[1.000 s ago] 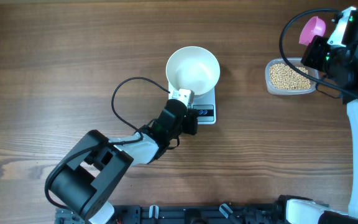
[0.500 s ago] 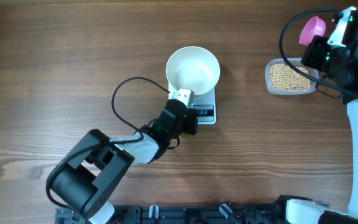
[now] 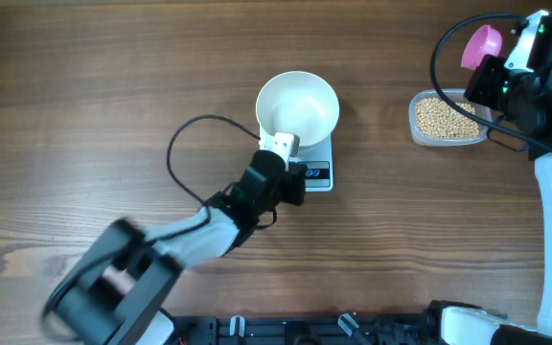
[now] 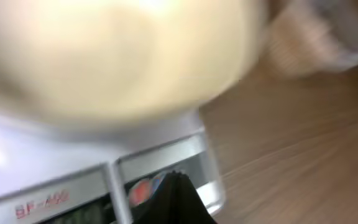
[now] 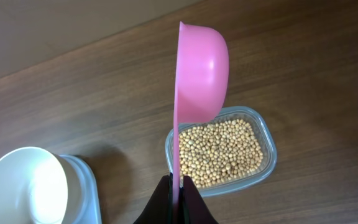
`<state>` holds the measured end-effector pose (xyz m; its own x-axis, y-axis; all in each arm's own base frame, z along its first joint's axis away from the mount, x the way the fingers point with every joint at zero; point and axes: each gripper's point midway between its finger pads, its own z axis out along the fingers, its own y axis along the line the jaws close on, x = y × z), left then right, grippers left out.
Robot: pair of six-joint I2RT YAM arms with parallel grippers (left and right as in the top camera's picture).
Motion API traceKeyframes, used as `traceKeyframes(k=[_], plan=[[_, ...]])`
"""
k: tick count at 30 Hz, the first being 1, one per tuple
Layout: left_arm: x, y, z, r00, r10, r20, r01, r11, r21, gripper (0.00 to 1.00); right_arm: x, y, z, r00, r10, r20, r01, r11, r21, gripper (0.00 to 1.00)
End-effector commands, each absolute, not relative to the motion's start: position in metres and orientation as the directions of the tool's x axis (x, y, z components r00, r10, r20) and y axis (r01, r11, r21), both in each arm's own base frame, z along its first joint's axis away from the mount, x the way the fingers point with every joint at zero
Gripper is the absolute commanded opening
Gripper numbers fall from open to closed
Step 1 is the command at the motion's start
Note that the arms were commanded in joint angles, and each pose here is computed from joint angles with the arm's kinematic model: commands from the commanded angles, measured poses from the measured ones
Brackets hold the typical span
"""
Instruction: Scoop item into bowl and weigh 150g on scale
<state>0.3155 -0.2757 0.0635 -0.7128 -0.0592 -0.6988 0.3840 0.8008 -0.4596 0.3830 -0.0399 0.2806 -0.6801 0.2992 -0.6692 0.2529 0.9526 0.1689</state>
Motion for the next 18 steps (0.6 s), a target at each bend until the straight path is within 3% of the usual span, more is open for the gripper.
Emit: traceKeyframes(k=[1, 3, 6, 9, 11, 12, 15, 17, 18], plan=[[0.311, -0.276, 0.17, -0.567, -0.177, -0.804, 0.488, 0.714, -0.502, 0.04, 0.384, -0.04, 0.277, -0.69, 0.287, -0.665, 0.244, 0.957, 0.16, 0.04], [0.299, -0.258, 0.226, -0.487, -0.246, -0.838, 0.52, 0.69, -0.505, 0.04, 0.38, -0.04, 0.274, -0.703, 0.288, -0.651, 0.247, 0.956, 0.157, 0.04], [0.299, -0.188, 0.265, -0.364, -0.35, -0.863, 0.369, 0.796, -0.479, 0.04, 0.376, -0.04, 0.27, -0.728, 0.248, -0.639, 0.222, 0.967, 0.122, 0.04], [0.29, -0.126, 0.269, -0.301, -0.319, -0.899, 0.227, 0.892, -0.392, 0.04, 0.37, -0.04, 0.265, -0.756, 0.208, -0.62, 0.193, 0.977, 0.091, 0.04], [0.281, -0.097, 0.256, -0.334, -0.306, -0.892, 0.139, 0.92, -0.367, 0.05, 0.366, -0.036, 0.262, -0.778, 0.167, -0.606, 0.15, 0.985, 0.079, 0.04], [0.279, -0.088, 0.249, -0.351, -0.303, -0.886, 0.108, 0.927, -0.36, 0.1, 0.365, -0.033, 0.261, -0.787, 0.143, -0.601, 0.121, 0.99, 0.077, 0.04], [0.277, -0.076, 0.234, -0.394, -0.294, -0.871, 0.053, 0.938, -0.341, 0.36, 0.359, -0.029, 0.257, -0.806, 0.122, -0.579, 0.092, 0.993, 0.08, 0.04], [0.276, -0.074, 0.23, -0.408, -0.287, -0.867, 0.044, 0.942, -0.332, 0.6, 0.358, -0.025, 0.256, -0.812, 0.122, -0.571, 0.08, 0.992, 0.098, 0.04], [0.275, -0.074, 0.228, -0.414, -0.264, -0.871, 0.049, 0.949, -0.311, 1.0, 0.358, -0.024, 0.256, -0.812, 0.125, -0.571, 0.079, 0.991, 0.104, 0.04]])
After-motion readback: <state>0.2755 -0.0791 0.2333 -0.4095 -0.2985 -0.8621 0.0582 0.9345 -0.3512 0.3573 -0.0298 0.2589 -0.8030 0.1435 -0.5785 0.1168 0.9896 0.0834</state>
